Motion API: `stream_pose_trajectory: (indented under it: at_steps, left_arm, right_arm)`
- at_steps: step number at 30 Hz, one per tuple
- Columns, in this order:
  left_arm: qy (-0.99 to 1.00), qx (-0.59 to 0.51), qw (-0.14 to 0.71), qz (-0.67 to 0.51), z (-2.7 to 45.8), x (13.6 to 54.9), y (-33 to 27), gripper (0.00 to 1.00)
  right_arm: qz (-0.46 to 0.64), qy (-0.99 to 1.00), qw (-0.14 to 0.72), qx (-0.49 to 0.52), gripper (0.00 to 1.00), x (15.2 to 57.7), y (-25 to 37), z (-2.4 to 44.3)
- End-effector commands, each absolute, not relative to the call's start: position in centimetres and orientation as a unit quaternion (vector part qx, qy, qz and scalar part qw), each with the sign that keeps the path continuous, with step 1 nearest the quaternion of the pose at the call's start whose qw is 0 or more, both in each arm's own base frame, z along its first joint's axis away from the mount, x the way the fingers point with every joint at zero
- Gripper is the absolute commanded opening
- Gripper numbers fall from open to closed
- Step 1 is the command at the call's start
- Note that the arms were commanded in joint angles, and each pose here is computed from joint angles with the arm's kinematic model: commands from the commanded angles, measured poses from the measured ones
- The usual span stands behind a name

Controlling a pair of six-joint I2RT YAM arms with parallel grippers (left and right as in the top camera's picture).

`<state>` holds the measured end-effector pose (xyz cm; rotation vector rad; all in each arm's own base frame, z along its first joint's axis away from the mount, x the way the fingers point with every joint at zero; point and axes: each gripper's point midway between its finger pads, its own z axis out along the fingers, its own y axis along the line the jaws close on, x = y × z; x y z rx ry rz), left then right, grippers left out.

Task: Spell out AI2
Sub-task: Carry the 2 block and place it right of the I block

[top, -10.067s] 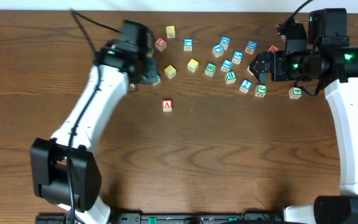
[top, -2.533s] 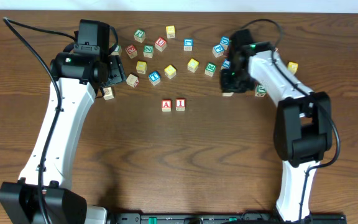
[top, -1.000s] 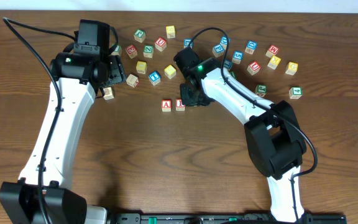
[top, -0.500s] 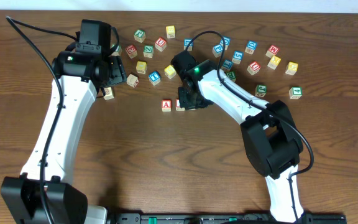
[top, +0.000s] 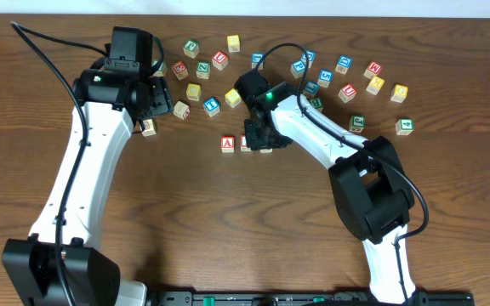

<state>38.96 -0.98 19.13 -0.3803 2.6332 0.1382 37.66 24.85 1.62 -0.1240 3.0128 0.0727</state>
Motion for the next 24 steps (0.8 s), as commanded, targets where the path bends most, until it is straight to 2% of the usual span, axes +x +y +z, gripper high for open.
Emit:
stream_pose_trajectory:
  at_steps: [1,6,16,21,24]
  left_arm:
    - [0.960,-0.138,0.237,0.056,19.1,39.2,-0.7,0.79]
    - [0.960,-0.138,0.239,0.055,19.2,39.3,-0.7,0.79]
    - [0.967,-0.111,0.228,0.004,19.9,38.2,-2.6,0.76]
    - [0.978,-0.094,0.178,-0.046,18.4,36.4,-4.7,0.70]
    - [0.983,-0.081,0.156,-0.050,16.8,35.5,-5.5,0.59]
  right_arm:
    - [0.020,0.997,0.058,-0.040,0.41,37.3,25.0,1.0]
    - [0.032,0.996,0.076,-0.042,0.46,38.4,25.3,2.2]
    - [0.067,0.985,0.148,-0.048,0.47,39.7,24.0,11.4]
    - [0.047,0.991,0.124,-0.024,0.44,38.9,20.9,12.0]
    - [0.037,0.994,0.098,-0.018,0.38,38.3,19.9,10.4]
